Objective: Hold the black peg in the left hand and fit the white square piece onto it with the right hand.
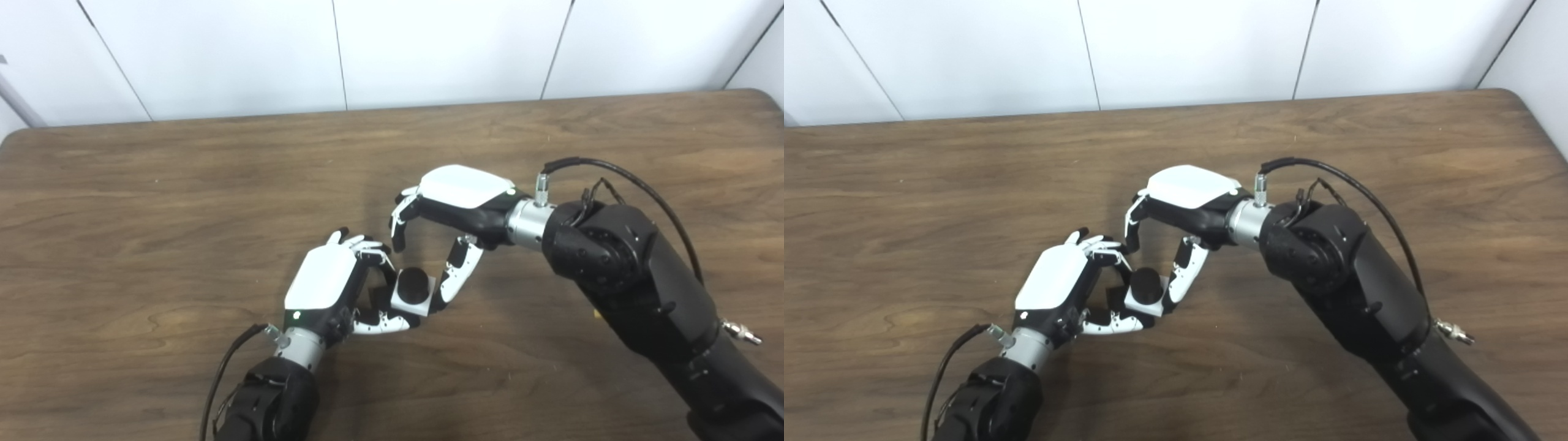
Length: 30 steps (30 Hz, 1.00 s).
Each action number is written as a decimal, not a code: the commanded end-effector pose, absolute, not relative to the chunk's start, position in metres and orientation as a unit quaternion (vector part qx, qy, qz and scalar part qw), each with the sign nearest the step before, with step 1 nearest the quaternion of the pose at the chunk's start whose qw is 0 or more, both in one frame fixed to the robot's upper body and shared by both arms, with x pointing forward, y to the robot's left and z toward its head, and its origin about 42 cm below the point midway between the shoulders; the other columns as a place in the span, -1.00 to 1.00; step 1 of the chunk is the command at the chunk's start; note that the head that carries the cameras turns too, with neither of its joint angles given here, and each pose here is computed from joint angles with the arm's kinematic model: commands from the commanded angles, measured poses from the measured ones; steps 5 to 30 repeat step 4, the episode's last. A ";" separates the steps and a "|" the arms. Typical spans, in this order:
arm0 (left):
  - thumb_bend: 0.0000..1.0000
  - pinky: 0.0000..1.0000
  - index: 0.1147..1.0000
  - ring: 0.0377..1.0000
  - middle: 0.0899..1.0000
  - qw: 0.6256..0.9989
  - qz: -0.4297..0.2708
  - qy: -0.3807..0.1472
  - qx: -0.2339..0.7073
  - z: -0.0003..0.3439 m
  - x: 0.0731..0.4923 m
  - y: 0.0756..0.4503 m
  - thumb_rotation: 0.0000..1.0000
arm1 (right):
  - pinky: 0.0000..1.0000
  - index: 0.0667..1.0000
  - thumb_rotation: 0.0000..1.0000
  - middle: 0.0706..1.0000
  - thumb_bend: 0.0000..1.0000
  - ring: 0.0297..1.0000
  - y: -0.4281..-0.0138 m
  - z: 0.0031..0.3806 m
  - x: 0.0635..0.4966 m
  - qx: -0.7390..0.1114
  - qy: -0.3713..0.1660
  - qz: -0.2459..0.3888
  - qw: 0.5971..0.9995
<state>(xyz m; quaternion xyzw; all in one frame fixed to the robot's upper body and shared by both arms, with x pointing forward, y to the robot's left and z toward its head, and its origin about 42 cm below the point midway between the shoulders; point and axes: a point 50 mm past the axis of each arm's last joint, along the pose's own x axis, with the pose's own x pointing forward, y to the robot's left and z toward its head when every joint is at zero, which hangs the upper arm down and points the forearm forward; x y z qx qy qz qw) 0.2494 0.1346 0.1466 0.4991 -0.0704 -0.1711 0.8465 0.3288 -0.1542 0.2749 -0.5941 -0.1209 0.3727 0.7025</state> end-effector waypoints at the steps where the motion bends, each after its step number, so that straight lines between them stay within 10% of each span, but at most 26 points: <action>1: 0.05 1.00 -0.16 0.74 0.51 0.842 -0.189 -0.060 0.501 0.143 0.248 0.131 -0.88 | 0.85 0.14 -0.52 0.55 1.00 0.81 -0.160 0.291 0.333 -0.601 -0.149 0.350 0.703; 30: 0.05 1.00 -0.16 0.74 0.51 0.844 -0.188 -0.060 0.499 0.143 0.248 0.132 -0.88 | 0.85 0.14 -0.52 0.55 1.00 0.82 -0.167 0.295 0.333 -0.598 -0.144 0.346 0.708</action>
